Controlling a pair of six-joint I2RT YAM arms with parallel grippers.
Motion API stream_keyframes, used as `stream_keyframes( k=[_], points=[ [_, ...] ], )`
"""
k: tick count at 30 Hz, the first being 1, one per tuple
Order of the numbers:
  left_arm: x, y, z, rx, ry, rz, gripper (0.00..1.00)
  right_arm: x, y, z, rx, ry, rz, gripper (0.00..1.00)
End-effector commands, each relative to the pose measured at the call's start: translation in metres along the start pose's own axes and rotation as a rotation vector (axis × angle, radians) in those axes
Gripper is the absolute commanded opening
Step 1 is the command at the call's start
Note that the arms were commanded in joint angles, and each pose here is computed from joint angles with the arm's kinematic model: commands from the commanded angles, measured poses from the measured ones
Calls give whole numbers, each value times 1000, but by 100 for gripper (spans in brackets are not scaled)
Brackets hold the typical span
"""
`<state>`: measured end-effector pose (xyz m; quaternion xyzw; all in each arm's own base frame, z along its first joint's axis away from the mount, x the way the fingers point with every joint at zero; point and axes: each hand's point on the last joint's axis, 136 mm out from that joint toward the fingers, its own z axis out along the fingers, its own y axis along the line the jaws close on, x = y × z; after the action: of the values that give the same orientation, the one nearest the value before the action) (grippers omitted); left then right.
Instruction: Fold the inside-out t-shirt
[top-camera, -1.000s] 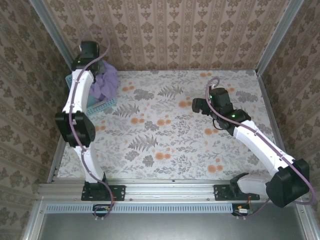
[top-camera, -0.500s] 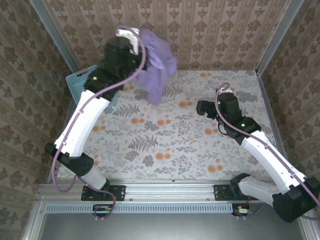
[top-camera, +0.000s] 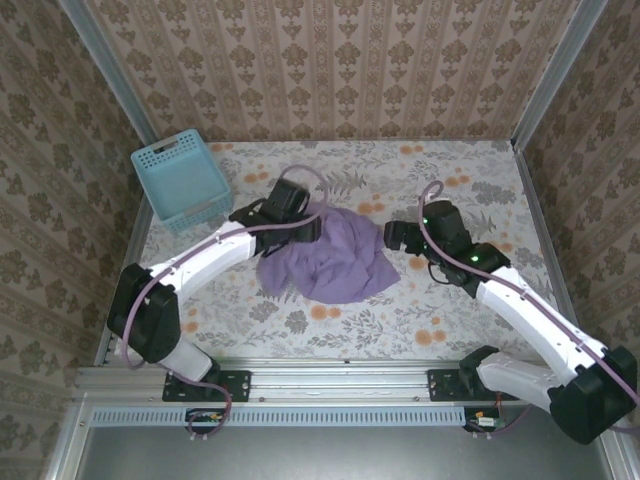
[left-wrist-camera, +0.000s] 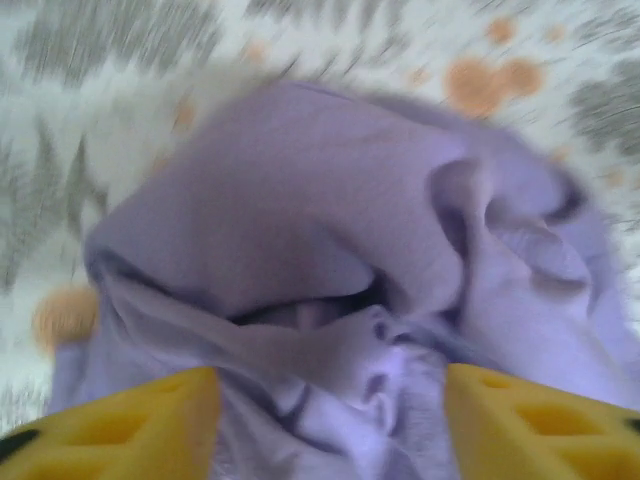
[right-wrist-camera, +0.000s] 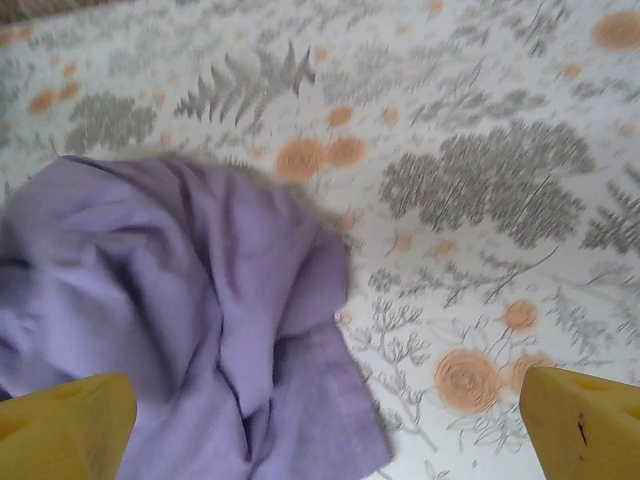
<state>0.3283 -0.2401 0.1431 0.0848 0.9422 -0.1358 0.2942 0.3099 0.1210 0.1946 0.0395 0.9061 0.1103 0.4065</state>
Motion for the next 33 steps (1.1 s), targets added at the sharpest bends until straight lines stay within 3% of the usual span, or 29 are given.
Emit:
stream_keyframes(
  k=[1,4,8,20,24,29,33],
  points=[
    [7,26,-19,7,-41,-137,70,31,13,14,-24,99,-22,99],
    [15,41,-33,15,-88,-156,77,52,32,25,-45,158,-69,99],
    [21,48,-38,39,-96,-165,79,86,57,35,-56,233,-162,97],
    [59,25,5,113,48,-135,68,172,103,52,-88,383,-299,91],
    [63,25,19,102,76,-136,58,191,116,63,-95,415,-291,86],
    [67,29,32,91,115,-154,32,191,95,77,47,378,-287,74],
    [65,34,31,89,113,-169,12,185,73,78,125,342,-297,48]
  ],
)
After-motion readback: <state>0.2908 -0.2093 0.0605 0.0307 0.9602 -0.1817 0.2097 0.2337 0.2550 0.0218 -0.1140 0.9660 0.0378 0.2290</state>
